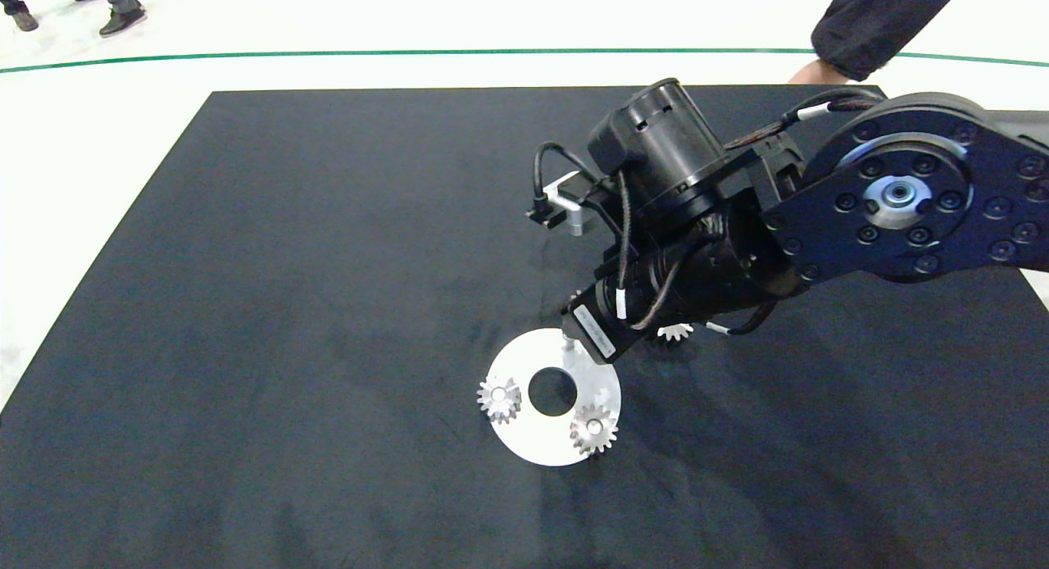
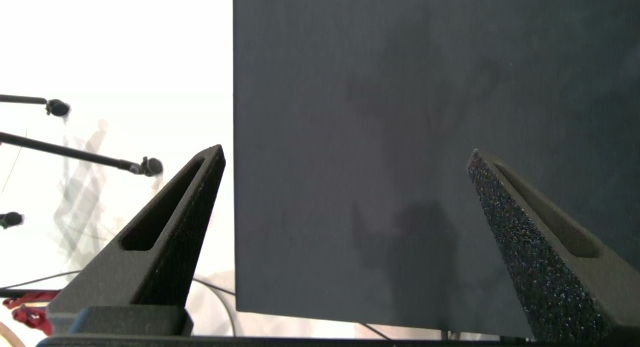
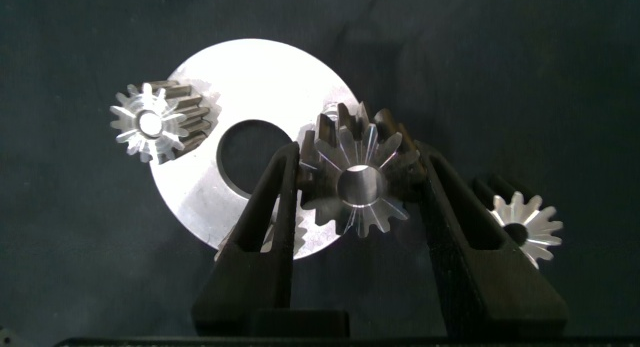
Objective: Remove an incorrectly installed larger gear and replace it with the correct smaller gear
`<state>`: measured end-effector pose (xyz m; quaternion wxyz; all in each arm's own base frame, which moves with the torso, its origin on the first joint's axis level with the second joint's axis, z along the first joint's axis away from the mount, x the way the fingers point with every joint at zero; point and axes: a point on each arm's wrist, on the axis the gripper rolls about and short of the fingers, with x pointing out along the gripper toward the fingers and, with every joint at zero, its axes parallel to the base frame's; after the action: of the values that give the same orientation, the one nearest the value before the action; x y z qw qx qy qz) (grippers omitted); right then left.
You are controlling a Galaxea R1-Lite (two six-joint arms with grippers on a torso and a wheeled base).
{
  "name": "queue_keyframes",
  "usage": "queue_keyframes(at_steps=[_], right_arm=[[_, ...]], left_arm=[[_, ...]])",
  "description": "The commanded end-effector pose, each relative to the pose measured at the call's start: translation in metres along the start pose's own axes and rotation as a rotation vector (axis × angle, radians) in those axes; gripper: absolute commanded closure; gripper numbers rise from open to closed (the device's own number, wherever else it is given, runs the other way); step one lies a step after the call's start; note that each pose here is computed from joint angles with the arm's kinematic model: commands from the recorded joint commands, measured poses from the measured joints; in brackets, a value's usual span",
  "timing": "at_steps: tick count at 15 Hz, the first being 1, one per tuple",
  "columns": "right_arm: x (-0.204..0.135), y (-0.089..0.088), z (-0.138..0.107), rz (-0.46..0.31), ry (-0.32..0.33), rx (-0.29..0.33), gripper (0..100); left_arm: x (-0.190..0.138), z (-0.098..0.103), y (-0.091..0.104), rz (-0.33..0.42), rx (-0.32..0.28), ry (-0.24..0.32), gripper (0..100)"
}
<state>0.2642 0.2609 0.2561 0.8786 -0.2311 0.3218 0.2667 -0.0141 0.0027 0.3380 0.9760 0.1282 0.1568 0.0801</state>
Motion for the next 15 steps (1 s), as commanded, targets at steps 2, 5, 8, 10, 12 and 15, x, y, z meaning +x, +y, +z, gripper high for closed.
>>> queue_keyframes(at_steps=[2, 5, 8, 10, 12, 15], right_arm=[[0.018, 0.007, 0.002, 0.003, 0.030, -0.014, 78], [0.020, 0.008, 0.000, 0.005, 0.040, -0.015, 78], [0.021, 0.008, -0.001, 0.005, 0.043, -0.014, 78], [0.022, 0.008, -0.001, 0.004, 0.046, -0.015, 78], [0.026, 0.009, -0.002, 0.005, 0.054, -0.014, 78], [0.031, 0.009, -0.003, 0.003, 0.065, -0.013, 78]], left_arm=[[0.001, 0.000, 0.000, -0.001, 0.002, 0.008, 0], [0.001, 0.000, 0.000, -0.001, 0.003, 0.009, 0], [0.002, -0.001, -0.001, -0.002, 0.009, 0.014, 0], [0.001, -0.001, -0.001, 0.000, 0.009, 0.012, 0], [0.002, -0.001, -0.001, -0.002, 0.009, 0.014, 0], [0.001, -0.001, 0.000, -0.002, 0.009, 0.011, 0]])
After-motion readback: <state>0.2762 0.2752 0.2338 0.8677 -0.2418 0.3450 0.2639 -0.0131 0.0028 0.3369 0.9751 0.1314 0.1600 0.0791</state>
